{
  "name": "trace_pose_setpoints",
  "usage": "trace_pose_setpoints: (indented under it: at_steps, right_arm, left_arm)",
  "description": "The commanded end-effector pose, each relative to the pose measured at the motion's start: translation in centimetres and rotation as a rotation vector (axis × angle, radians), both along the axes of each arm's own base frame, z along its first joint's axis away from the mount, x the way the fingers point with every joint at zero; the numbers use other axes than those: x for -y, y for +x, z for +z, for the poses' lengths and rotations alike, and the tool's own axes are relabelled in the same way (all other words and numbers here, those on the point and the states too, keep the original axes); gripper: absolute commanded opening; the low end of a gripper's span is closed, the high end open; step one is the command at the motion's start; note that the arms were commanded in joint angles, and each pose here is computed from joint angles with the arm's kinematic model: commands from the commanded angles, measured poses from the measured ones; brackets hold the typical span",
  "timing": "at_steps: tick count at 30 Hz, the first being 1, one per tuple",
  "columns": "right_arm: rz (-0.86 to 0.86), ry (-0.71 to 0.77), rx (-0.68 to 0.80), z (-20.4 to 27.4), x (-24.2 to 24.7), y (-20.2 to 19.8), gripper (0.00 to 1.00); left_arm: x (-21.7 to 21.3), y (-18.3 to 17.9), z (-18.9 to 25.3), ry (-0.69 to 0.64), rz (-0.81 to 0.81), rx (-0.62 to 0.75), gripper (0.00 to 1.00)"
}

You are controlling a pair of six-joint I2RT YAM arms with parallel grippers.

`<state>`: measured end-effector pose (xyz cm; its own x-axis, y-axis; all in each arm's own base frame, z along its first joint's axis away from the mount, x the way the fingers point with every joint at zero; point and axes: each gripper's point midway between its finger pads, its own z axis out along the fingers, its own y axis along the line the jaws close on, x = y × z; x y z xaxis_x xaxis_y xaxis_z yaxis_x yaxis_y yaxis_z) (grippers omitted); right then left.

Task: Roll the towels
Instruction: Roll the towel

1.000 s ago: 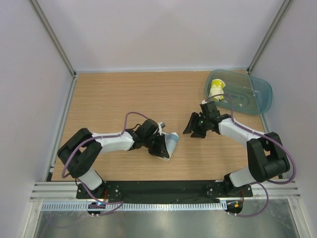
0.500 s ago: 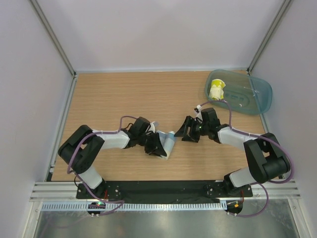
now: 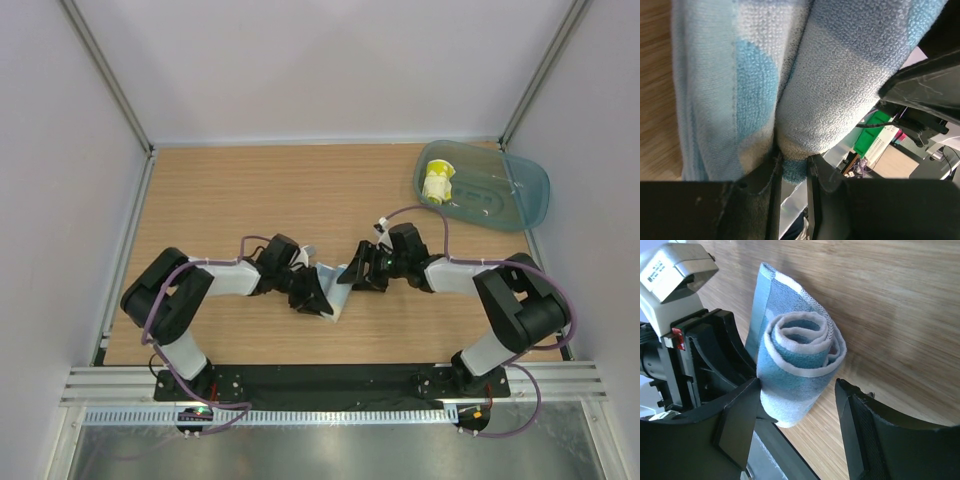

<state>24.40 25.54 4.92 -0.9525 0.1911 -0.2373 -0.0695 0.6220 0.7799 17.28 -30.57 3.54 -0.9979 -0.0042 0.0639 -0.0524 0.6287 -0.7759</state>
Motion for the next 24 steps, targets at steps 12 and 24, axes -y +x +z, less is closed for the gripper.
trace_pose_setpoints:
  at_steps: [12, 24]
  right_arm:
    - [0.002, 0.014, 0.039, -0.5, -1.8, 1.1, 0.46]
    - [-0.017, -0.075, 0.004, -1.0, -1.3, 1.3, 0.31]
  left_arm:
    - [-2.5, -0.3, -2.9, 0.136, 0.036, -0.072, 0.03]
    - [-5.0, 0.8, -2.2, 0.306, 0.028, 0.044, 0.37]
